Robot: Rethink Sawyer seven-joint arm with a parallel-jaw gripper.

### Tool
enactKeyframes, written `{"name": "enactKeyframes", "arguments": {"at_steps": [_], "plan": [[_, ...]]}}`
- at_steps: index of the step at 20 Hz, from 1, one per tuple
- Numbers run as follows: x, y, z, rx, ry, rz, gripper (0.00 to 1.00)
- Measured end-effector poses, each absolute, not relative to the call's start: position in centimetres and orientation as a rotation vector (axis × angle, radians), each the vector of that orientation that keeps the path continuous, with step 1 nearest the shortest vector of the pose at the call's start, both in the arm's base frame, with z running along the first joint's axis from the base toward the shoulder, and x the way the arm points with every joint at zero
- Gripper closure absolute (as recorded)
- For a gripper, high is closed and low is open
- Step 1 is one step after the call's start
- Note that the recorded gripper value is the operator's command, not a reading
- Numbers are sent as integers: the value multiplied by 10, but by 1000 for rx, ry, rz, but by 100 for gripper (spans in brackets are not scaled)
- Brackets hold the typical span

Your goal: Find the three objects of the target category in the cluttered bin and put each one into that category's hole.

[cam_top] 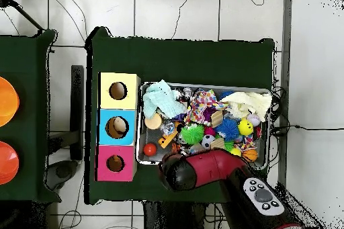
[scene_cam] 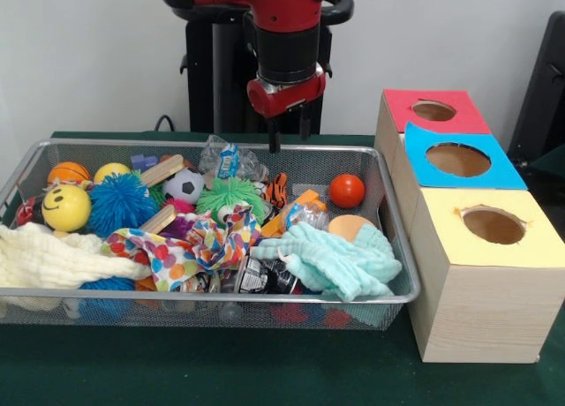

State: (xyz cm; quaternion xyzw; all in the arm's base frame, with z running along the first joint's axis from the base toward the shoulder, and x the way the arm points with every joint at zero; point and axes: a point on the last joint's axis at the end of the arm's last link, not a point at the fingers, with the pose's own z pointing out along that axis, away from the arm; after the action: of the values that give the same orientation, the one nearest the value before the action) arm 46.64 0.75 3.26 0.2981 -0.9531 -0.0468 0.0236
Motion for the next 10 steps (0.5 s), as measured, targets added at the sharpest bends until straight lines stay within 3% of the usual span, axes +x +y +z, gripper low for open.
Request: {"name": "enactKeyframes", "arguments": {"at_steps": [10], "plan": [[486, 0, 38, 814, -2923, -148, 0]]}}
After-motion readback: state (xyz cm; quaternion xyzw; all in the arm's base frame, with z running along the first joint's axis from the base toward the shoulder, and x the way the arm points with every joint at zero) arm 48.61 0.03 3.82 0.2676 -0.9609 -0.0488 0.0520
